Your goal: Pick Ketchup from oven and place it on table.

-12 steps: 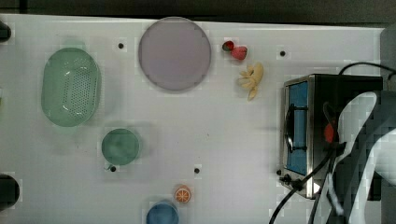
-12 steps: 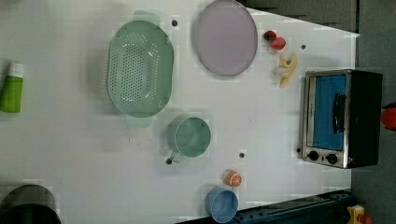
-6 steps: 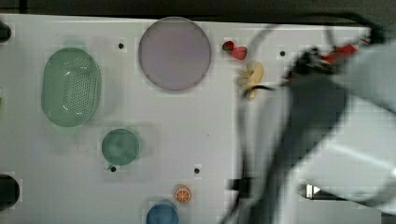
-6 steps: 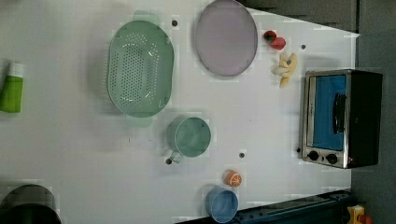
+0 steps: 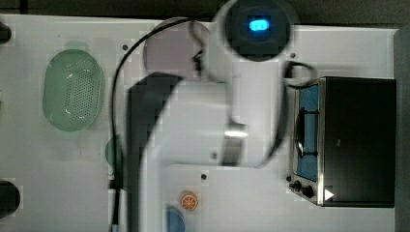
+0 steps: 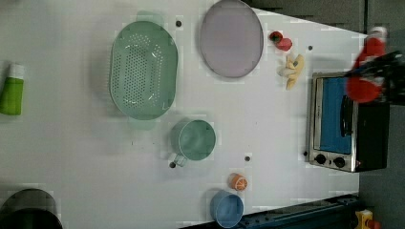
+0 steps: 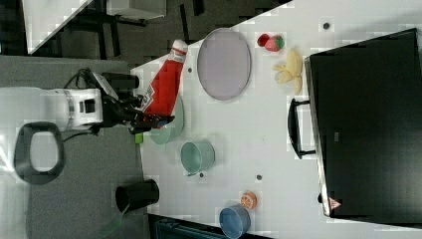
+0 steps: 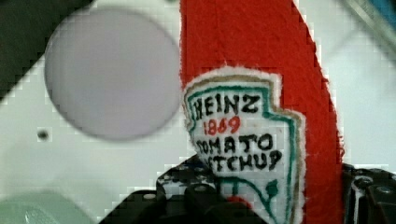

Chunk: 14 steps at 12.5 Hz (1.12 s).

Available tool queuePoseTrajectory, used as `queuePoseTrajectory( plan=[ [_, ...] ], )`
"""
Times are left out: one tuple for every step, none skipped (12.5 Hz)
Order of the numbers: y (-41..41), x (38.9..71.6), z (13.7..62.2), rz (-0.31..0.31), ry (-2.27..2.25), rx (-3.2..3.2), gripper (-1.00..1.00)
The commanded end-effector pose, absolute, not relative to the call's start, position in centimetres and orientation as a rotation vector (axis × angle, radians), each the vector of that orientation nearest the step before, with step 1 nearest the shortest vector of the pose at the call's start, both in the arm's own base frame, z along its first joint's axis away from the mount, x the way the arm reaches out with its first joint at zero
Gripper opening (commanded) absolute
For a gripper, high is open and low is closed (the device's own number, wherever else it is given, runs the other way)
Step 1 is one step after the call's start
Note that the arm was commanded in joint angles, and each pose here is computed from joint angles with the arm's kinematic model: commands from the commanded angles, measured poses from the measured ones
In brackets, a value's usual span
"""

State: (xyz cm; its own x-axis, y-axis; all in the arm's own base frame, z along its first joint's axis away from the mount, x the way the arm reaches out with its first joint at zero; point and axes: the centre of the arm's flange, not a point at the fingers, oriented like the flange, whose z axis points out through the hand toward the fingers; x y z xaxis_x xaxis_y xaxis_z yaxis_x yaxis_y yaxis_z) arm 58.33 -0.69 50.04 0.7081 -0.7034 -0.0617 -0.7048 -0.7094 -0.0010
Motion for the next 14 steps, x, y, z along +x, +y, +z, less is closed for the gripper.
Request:
queuePoseTrajectory(
  plan=[
    [-4.2,57.3,45.5,0.161,1.313,-2.838,0.29],
    [-4.1,56.8,43.3,0.171,1.341,-2.829,0.29],
    [-4.1,56.1,40.8,0.177,1.352,-2.827,0.29],
    [-4.0,55.3,38.4,0.184,1.356,-2.829,0.29],
    [-3.9,54.4,35.9,0.194,1.359,-2.833,0.29],
    [-3.7,53.6,33.5,0.198,1.361,-2.839,0.29],
    [-3.7,53.1,31.4,0.181,1.365,-2.841,0.29],
    [-3.6,52.9,29.6,0.148,1.366,-2.842,0.29],
    [-3.5,52.6,27.8,0.129,1.366,-2.847,0.29],
    [-3.3,52.6,26.2,0.122,1.362,-2.856,0.29],
    [-2.9,52.5,24.6,0.128,1.354,-2.869,0.29],
    [-2.5,52.5,23.2,0.144,1.346,-2.883,0.29],
    [-2.2,52.3,22.0,0.163,1.341,-2.894,0.34],
    [-2.0,52.3,21.0,0.173,1.337,-2.902,0.53]
  ],
)
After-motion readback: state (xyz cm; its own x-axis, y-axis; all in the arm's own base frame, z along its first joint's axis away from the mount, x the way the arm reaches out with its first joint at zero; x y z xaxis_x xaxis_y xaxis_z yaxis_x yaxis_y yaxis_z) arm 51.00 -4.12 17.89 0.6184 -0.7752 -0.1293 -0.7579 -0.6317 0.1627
